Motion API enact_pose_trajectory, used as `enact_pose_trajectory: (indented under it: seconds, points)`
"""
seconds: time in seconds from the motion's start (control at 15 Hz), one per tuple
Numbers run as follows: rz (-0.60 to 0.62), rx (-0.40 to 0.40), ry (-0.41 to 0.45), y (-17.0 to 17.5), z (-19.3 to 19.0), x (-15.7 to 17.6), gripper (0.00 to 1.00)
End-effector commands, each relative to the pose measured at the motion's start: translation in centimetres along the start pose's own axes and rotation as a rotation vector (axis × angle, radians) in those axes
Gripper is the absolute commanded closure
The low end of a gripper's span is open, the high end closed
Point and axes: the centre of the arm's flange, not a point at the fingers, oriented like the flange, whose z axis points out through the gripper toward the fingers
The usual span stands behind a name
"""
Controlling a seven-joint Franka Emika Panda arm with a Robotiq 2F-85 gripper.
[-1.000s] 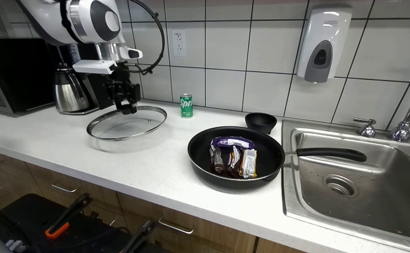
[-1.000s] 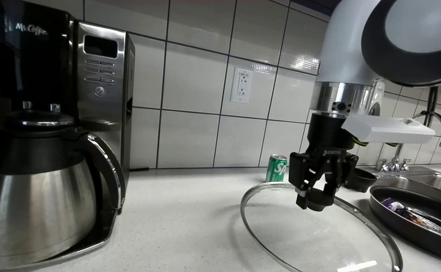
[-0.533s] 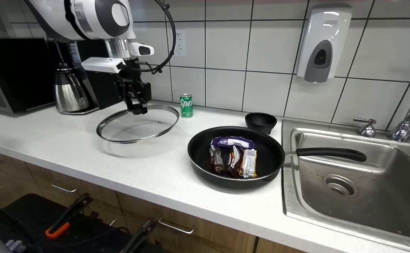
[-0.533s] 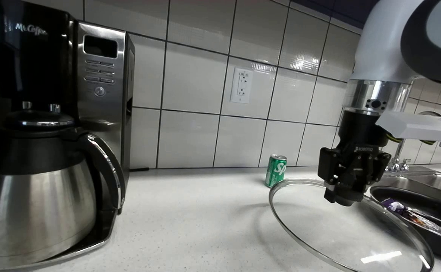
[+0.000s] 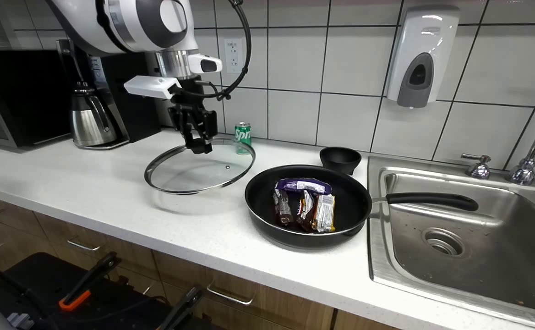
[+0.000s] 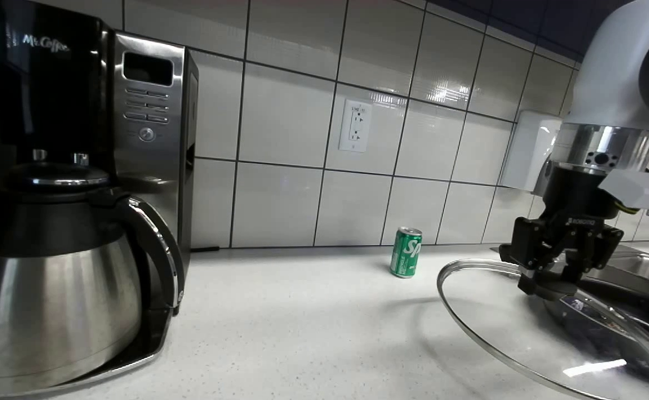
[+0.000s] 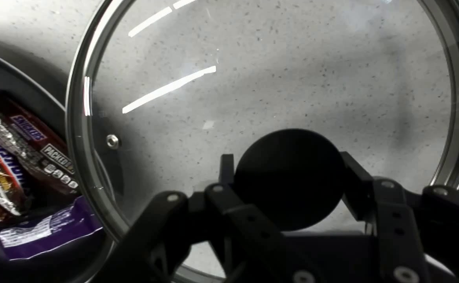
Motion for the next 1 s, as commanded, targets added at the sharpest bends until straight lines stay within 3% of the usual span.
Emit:
enact_pose_trajectory:
  seconds: [0.0, 0.93]
  points:
    - [0.019, -0.015, 0.056, 3.4, -2.2, -0.9, 0.61]
    - [0.093, 0.004, 0.056, 15.4, -3.2, -0.7, 0.61]
